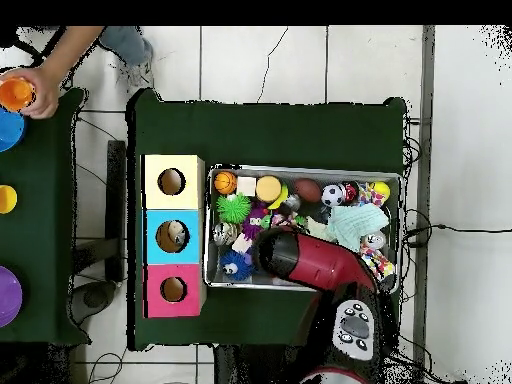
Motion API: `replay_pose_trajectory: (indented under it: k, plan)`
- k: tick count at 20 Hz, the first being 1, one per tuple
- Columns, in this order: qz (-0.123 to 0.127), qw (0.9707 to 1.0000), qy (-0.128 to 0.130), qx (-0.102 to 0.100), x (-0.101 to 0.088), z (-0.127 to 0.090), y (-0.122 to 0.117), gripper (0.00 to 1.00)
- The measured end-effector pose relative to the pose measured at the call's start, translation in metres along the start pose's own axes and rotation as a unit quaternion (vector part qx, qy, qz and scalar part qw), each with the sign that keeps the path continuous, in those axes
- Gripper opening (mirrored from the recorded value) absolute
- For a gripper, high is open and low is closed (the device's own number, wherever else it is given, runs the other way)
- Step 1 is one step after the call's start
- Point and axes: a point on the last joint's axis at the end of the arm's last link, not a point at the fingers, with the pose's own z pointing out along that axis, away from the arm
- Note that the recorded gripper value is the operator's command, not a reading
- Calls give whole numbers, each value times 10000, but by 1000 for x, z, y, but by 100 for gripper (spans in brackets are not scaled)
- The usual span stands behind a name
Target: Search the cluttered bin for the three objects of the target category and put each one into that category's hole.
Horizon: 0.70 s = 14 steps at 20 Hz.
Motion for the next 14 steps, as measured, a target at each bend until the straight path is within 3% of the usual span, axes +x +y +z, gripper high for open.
replay_pose_trajectory:
  k: [8,14]
  plan:
    - [-11,9994,252,-236,11,-40,20,0]
    - [36,9985,413,-358,17,-55,31,0]
